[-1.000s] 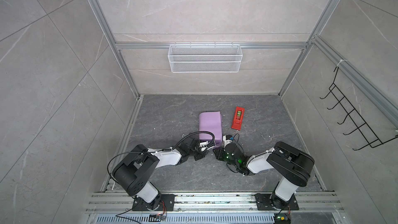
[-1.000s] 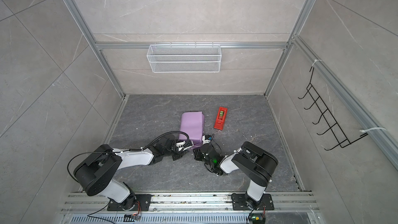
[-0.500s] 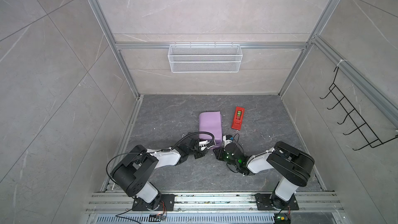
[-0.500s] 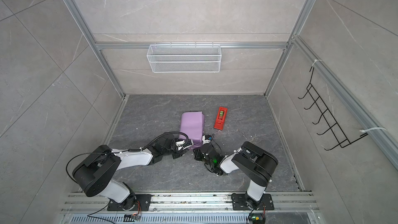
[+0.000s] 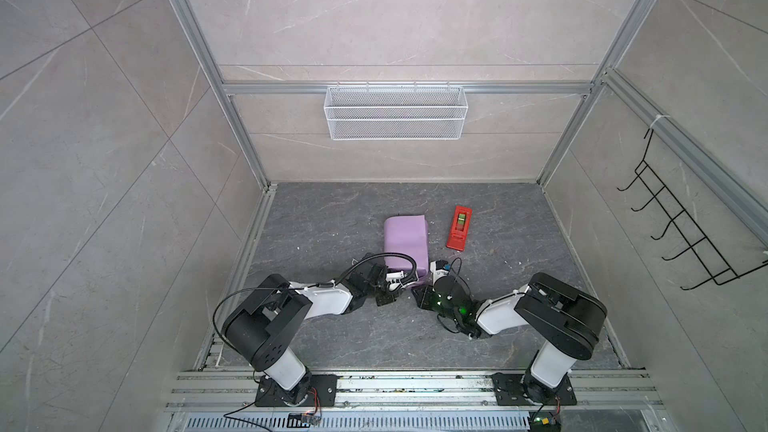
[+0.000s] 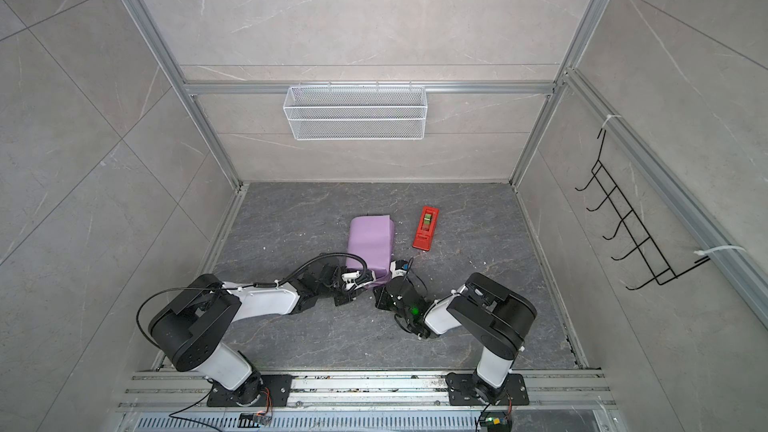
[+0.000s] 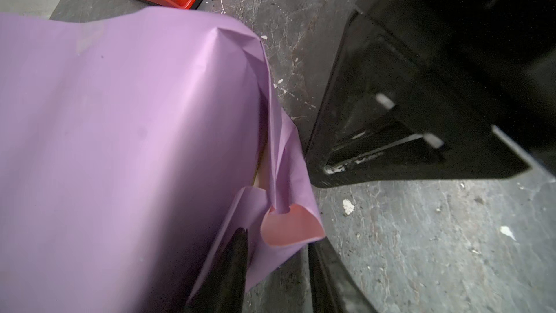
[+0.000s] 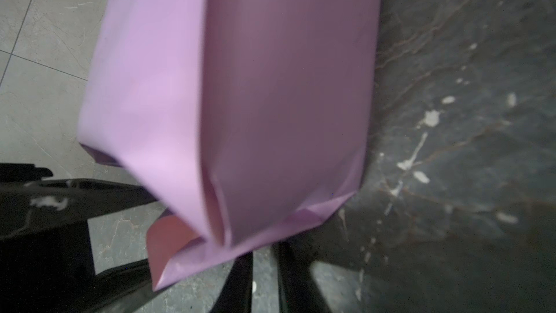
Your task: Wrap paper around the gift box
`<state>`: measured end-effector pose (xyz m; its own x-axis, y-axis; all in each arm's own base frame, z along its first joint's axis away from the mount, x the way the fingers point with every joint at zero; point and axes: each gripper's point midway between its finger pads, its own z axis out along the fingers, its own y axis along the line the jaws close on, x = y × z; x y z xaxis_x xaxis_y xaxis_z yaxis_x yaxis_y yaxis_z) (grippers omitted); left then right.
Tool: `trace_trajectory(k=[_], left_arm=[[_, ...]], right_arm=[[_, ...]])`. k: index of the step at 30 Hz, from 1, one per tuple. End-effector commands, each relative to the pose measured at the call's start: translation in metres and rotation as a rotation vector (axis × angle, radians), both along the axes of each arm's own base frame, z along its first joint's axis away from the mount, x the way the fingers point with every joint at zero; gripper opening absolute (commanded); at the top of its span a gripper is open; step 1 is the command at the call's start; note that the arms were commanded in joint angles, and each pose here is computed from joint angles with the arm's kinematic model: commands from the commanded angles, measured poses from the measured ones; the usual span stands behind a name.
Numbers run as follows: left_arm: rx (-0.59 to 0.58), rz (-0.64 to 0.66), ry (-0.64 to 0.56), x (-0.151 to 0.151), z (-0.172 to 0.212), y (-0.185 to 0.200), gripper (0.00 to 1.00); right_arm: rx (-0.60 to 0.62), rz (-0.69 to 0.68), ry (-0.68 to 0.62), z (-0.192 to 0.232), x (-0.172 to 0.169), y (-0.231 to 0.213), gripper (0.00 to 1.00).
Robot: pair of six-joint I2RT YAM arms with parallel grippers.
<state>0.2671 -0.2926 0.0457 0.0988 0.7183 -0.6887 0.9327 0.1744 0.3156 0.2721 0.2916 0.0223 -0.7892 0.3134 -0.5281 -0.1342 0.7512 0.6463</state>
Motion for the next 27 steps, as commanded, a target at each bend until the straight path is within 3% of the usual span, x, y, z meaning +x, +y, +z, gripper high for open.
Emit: trace_trajectory(k=[1, 27], left_arm=[[-0.032, -0.043, -0.023, 0.005, 0.012, -0.01, 0.34], [-0.054, -0.056, -0.033, -0.002, 0.026, -0.009, 0.04]], right_arm=[[-0.06, -0.019, 0.053, -0.019, -0.007, -0.011, 0.2], [-0.078, -0.031, 0.04, -0.012, -0.007, -0.016, 0.24]])
